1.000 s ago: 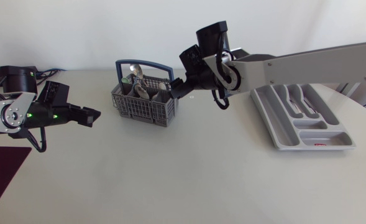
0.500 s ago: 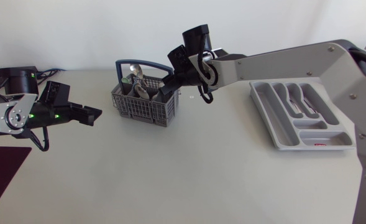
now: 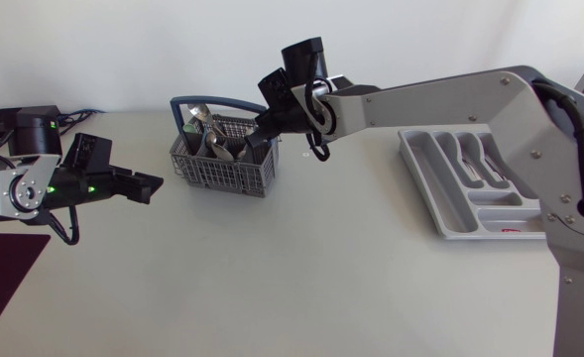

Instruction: Sort the cutlery from the basket into the organizer compartments.

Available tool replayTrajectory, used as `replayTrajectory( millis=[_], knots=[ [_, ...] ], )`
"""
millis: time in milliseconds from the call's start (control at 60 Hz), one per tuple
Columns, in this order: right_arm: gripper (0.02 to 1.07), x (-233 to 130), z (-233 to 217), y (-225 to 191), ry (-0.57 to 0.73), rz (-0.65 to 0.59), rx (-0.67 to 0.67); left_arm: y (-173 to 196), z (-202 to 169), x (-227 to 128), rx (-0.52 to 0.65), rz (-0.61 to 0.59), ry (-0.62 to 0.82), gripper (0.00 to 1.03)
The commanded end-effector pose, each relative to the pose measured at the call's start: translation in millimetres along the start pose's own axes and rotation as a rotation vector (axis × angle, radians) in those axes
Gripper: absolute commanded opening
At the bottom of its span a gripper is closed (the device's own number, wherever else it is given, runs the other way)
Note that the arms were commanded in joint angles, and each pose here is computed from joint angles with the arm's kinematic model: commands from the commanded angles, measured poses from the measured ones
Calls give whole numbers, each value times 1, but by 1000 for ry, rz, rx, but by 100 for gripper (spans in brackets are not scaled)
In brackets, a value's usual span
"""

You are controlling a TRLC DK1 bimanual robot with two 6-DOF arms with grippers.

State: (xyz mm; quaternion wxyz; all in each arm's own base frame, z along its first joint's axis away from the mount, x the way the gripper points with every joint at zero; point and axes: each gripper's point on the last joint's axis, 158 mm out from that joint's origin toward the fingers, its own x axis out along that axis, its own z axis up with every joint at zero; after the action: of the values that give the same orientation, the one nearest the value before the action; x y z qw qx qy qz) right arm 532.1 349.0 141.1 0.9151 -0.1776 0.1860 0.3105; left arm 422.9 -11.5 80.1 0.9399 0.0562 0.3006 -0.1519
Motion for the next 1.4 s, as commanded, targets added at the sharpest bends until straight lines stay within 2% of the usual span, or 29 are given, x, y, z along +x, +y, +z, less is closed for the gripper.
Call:
replayTrajectory(
  millis=[0,317,650,883,933,950,967,983,1033,1050,1150,1333,1383],
  knots=[
    [8,4,-19,13,44,34,-33,-3,-14,3,-7,-20,22,96],
    [8,-43,-47,13,119,70,-10,-7,-9,-6,-4,-22,10,96],
    [8,-137,-88,28,172,178,36,-20,-11,-21,27,-43,24,96],
    [8,-188,-120,26,197,193,42,-49,-18,-27,89,-98,38,96],
    [12,-191,-120,25,192,188,42,-56,-18,-28,103,-113,41,96],
    [25,-194,-119,24,186,183,41,-63,-20,-28,112,-126,44,96],
    [35,-196,-119,25,186,185,42,-63,-20,-28,112,-126,44,96],
    [50,-199,-117,25,182,183,41,-69,-21,-29,123,-139,49,96],
    [71,-205,-114,26,180,185,39,-75,-23,-29,134,-153,58,96],
    [75,-207,-113,27,180,186,39,-79,-24,-30,143,-164,63,96],
    [82,-227,-105,28,156,180,37,-95,-28,-34,199,-200,78,96],
    [82,-252,-116,34,174,184,35,-109,-28,-36,256,-245,97,96],
    [78,-256,-123,36,188,186,38,-111,-28,-34,264,-252,101,95]
  ],
)
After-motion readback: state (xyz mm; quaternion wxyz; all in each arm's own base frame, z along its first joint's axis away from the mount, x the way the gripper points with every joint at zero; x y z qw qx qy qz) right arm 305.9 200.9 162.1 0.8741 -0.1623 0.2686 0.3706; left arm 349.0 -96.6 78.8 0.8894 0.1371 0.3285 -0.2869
